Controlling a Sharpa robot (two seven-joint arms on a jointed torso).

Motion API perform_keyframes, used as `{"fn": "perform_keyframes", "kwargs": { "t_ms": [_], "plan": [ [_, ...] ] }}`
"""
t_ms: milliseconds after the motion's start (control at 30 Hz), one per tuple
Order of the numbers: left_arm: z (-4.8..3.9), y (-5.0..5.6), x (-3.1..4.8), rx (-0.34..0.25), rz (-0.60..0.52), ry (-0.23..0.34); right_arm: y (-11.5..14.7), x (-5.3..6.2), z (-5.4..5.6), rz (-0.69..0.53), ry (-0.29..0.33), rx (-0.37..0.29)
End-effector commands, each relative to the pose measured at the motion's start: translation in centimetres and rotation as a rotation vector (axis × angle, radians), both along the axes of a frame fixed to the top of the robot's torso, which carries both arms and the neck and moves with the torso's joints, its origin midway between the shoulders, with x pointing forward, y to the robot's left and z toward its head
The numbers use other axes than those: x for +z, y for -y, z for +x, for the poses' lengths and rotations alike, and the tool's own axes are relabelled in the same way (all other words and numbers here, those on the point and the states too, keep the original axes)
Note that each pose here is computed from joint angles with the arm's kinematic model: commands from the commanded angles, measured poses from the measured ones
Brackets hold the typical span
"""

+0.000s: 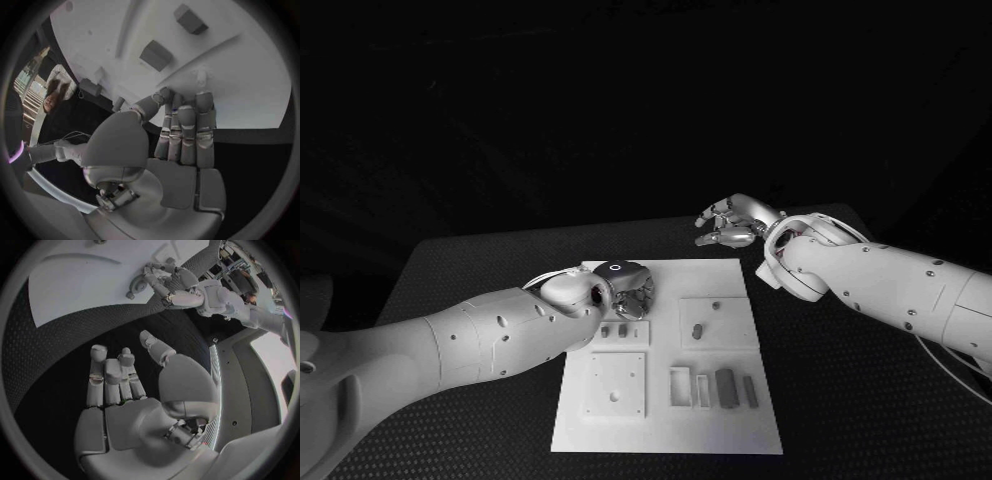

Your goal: Assemble the parts on the task board

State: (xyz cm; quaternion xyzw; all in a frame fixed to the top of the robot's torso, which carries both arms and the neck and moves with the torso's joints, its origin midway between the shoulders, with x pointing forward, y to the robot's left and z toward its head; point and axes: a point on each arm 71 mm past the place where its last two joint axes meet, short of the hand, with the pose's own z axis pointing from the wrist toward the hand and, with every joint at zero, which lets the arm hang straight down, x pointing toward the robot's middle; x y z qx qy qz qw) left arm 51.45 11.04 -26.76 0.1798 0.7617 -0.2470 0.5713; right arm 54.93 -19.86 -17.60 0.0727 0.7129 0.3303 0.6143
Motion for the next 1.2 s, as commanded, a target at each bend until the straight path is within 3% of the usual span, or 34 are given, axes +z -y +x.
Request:
{"fn": "perform_keyframes", "kwargs": {
  "t_ms": [33,167,333,567,733,800,967,1200],
  "plan": [
    [-0.34,-0.1,-0.58,0.017,-0.034,-0.012,-0.1,0.0,-0.1,-0.002,-0.004,0.015],
    [-0.38,-0.2,-0.48,0.022,-0.053,-0.009,-0.1,0.0,-0.1,-0.001,-0.004,0.015],
    [-0.57,-0.6,-0.67,0.026,-0.059,-0.057,-0.1,0.0,-0.1,-0.001,-0.004,0.015],
    [-0.88,-1.2,-0.35,0.036,-0.087,-0.074,0.0,0.0,-0.1,-0.002,-0.004,0.012],
    [-0.74,-1.3,0.57,0.043,-0.121,-0.074,0.1,0.0,-0.1,-0.003,-0.004,0.012],
    [-0.71,-1.5,0.87,0.038,-0.138,-0.115,0.1,0.0,-0.1,-0.003,-0.005,0.012],
    [-0.82,-2.3,1.6,0.049,-0.149,-0.121,0.2,0.0,-0.1,-0.004,-0.006,0.01],
    [-0.23,-4.5,2.88,0.077,-0.134,-0.14,0.5,0.0,-0.1,-0.006,-0.007,0.005]
  ]
}}
